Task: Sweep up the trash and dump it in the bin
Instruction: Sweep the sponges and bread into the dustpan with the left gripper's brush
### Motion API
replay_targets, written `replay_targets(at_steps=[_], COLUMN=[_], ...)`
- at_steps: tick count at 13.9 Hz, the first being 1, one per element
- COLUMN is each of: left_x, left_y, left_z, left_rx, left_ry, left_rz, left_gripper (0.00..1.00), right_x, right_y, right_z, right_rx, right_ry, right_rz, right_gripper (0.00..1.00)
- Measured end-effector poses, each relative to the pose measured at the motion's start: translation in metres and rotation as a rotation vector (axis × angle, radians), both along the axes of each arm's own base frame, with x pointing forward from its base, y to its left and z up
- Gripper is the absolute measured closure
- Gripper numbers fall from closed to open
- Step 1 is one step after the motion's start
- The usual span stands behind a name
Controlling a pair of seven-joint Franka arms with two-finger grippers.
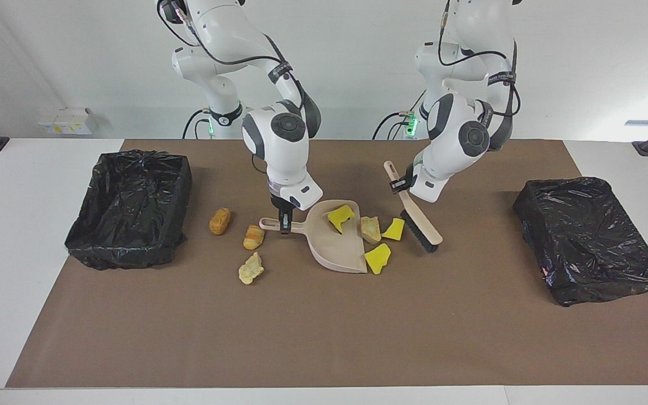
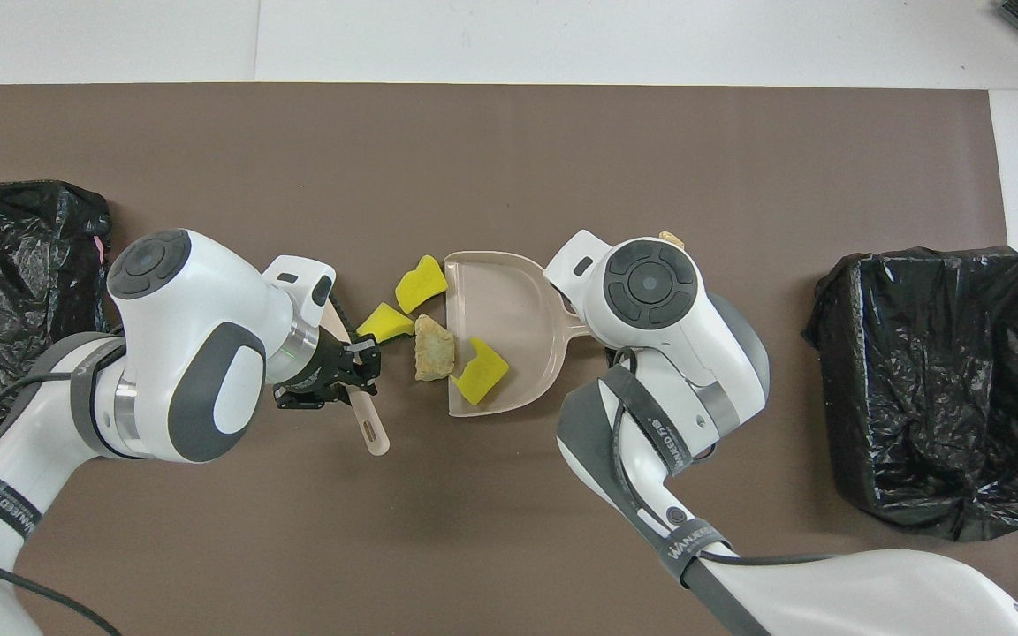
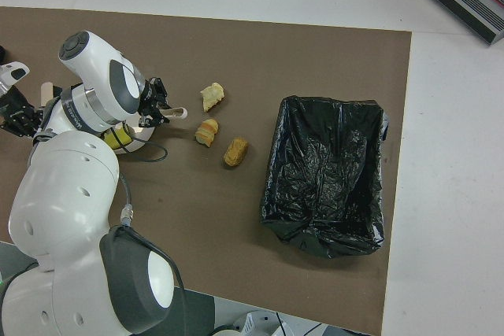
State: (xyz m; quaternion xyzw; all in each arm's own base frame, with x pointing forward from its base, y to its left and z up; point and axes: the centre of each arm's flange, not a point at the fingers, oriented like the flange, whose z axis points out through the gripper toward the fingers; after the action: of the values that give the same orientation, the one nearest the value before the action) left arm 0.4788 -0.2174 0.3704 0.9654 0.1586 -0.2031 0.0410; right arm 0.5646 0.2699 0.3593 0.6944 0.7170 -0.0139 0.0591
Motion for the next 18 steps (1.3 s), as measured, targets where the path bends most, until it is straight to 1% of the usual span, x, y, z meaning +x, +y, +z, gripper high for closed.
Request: replay_targets(at_steps=[3,5,9,13,16,18], left_x=[-0.009,-0.013,-0.015,-0.024,-0.028,-0.023], left_y=[0.007,0.005,-0.021,-0.063,-0.084,-0.089], left_z=[-0.012,-0.023,-0.025,-0.018,-0.013,-0.006], left_rx=[0.042,0.046,0.022,-0.048,-0.082,-0.087], left_ry=[0.016,0.007,-0.089,-0.166,-0.186,-0.193], left_rz=[-0.022,-0.026,-0.053,-0.066,-0.032,-0.022], left_gripper=[0.73,0.73,0.73,0.73,0.73,0.73], right_x=[0.000,-0.001,-0.001,-0.002,-0.002,-0.002], right_y=[0.000,-0.001,-0.001,-0.002,-0.002,-0.002], right_z=[-0.001,-0.002,-0.003,-0.004,-0.005,-0.005], right_rx=[-0.001,-0.002,-0.002,-0.003,-0.004,-0.004], right_ry=[0.002,0.004,0.005,0.006,0.007,0.007], right_rz=[0.000,-0.001,-0.005,-0.020,-0.029,-0.031], right_gripper=[0.69,0.69,0.69,0.69,0.69,0.69])
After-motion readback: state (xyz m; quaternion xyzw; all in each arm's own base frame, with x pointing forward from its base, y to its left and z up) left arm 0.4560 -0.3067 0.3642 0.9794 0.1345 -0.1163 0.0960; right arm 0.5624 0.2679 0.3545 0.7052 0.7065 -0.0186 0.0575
